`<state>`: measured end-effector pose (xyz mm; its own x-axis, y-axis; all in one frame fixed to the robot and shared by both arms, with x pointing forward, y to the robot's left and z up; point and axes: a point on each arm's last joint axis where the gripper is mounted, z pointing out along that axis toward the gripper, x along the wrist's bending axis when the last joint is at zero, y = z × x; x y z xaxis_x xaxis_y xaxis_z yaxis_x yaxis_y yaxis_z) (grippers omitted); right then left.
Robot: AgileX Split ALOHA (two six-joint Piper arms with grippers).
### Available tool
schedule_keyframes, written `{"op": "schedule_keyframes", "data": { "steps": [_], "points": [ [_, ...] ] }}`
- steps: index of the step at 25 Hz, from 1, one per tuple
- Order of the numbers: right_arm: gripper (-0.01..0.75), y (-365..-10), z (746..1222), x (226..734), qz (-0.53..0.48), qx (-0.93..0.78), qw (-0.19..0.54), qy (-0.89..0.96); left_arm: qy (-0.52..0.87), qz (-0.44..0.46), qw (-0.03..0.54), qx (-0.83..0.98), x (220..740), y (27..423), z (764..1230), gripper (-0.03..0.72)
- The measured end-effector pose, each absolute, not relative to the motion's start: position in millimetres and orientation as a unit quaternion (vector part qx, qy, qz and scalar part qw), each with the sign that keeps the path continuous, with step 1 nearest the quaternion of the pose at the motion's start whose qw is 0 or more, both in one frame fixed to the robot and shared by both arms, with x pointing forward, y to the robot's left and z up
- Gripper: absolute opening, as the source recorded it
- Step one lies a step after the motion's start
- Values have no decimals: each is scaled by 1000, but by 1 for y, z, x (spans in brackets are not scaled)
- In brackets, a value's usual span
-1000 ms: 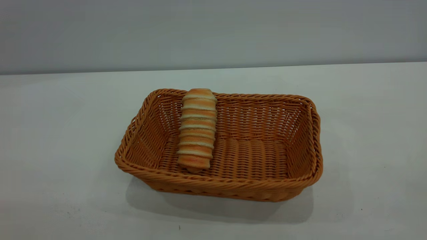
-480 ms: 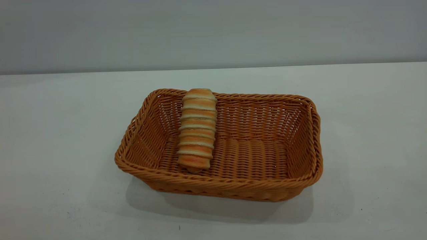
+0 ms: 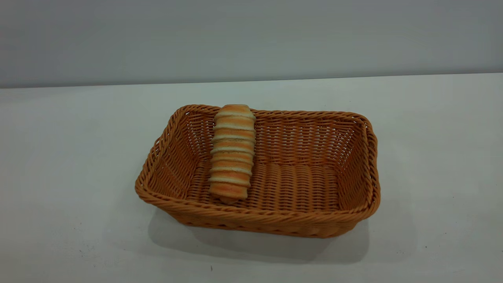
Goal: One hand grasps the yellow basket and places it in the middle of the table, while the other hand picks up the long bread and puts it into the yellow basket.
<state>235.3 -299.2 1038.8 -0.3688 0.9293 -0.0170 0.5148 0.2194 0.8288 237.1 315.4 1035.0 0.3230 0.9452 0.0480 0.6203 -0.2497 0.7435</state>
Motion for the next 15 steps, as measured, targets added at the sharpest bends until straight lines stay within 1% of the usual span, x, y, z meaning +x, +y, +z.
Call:
{"op": "schedule_keyframes", "data": {
  "steps": [10, 15],
  "points": [
    [490, -299, 1039, 235, 384, 493, 269, 733, 524, 256, 319, 747, 237, 316, 1035, 486],
    [490, -300, 1038, 232, 383, 516, 290, 709, 585, 290, 306, 693, 230, 316, 1035, 486]
  ]
}}
